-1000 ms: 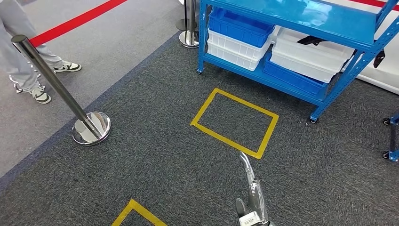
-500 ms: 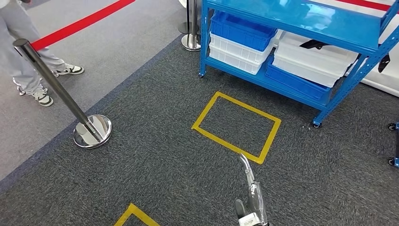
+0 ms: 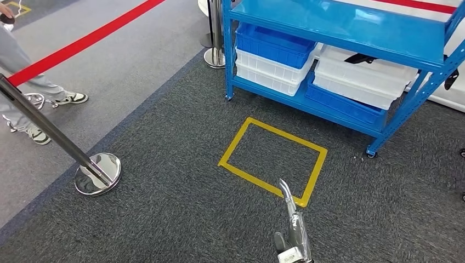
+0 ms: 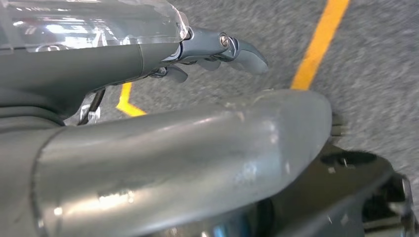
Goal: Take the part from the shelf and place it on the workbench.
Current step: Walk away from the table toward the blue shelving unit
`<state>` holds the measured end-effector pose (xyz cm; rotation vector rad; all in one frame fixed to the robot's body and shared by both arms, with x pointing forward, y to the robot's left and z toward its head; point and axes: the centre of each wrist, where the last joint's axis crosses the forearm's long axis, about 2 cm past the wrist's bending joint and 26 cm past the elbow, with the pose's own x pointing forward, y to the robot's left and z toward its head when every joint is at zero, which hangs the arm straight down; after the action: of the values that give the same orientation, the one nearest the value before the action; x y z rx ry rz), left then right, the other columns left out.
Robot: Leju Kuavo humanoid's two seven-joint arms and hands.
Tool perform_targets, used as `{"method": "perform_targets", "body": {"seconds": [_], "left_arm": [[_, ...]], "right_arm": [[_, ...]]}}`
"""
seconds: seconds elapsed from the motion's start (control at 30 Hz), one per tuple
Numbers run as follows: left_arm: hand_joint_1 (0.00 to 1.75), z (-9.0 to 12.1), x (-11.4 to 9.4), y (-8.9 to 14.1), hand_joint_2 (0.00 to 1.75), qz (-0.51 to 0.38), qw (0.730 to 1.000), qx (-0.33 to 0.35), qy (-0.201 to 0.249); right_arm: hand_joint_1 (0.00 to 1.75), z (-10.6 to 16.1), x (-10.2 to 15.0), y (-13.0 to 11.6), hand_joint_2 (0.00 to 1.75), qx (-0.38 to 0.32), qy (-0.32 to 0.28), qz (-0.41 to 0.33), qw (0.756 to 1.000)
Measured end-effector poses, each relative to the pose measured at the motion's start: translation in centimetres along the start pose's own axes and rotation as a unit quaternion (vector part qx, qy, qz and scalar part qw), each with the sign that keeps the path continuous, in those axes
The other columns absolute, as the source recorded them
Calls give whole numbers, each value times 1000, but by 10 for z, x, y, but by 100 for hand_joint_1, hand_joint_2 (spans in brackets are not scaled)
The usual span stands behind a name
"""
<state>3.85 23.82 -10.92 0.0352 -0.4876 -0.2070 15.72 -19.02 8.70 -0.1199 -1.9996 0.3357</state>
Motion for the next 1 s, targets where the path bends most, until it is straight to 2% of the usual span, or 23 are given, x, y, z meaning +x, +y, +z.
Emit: {"method": "perform_targets", "body": {"seconds": [0.57, 0.73, 0.9, 0.93, 1.0], "left_arm": [[0, 1, -2, -1, 0, -1, 1000, -5, 5], [0, -4, 10, 1, 0, -4, 1000, -4, -6], [0, -2, 5, 0, 0, -6, 1000, -6, 0], [0, -1, 4, -1, 0, -6, 1000, -6, 2], [0, 0, 1, -1, 0, -6, 1000, -6, 4]], "right_arm": [[0, 3, 0, 0, 0, -1, 6, -1, 1000], [0, -2, 1, -2, 0, -3, -8, 3, 1000], [0, -2, 1, -1, 0, 0, -12, 10, 1000], [0, -2, 1, -1, 44, 0, -12, 11, 1000], [0, -1, 1, -1, 44, -1, -11, 14, 1000]]}}
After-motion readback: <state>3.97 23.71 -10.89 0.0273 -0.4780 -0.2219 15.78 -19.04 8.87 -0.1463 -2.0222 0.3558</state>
